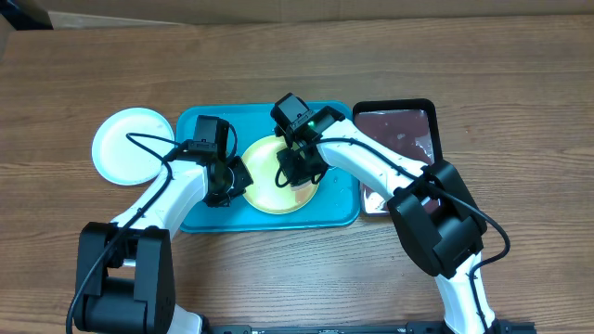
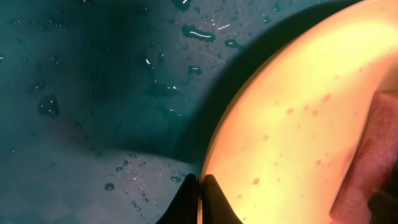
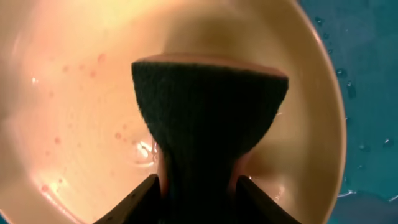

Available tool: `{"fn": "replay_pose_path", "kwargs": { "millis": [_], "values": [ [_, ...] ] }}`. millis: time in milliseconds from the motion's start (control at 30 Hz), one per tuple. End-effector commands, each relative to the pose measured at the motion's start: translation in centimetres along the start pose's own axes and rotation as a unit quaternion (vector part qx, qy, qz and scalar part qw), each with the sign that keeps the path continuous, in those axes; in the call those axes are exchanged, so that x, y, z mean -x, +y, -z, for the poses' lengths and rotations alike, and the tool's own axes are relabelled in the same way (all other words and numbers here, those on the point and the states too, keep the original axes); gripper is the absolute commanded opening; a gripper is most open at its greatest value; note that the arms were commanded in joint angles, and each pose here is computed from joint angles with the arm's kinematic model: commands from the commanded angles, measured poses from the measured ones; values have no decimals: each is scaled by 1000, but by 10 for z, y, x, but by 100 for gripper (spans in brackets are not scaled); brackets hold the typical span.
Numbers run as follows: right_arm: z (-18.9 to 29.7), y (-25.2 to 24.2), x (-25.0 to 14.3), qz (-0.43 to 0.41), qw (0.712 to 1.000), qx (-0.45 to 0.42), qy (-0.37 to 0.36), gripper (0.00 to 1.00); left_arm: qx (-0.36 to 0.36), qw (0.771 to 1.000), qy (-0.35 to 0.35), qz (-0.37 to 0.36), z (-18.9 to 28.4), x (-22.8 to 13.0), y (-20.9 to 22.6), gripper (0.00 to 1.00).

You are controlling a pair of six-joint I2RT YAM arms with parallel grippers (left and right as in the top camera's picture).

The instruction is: Clean dirty plates on tray and stack at the side

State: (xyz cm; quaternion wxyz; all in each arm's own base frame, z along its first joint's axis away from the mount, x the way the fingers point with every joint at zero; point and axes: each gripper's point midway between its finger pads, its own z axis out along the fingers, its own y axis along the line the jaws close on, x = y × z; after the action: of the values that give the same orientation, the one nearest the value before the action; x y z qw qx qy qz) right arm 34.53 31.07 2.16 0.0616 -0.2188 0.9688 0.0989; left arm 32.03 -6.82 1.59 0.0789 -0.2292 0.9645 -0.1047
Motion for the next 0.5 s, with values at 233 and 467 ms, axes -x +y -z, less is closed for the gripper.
{"fn": "replay_pose_path", "kwargs": {
  "millis": [233, 467],
  "values": [
    [-19, -9, -4, -6, 1000, -19, 1, 4, -10, 1000, 2, -12, 0, 0, -7, 4],
    [-35, -6, -10, -12, 1000, -8, 18, 4, -10, 1000, 2, -12, 0, 0, -7, 4]
  ]
}}
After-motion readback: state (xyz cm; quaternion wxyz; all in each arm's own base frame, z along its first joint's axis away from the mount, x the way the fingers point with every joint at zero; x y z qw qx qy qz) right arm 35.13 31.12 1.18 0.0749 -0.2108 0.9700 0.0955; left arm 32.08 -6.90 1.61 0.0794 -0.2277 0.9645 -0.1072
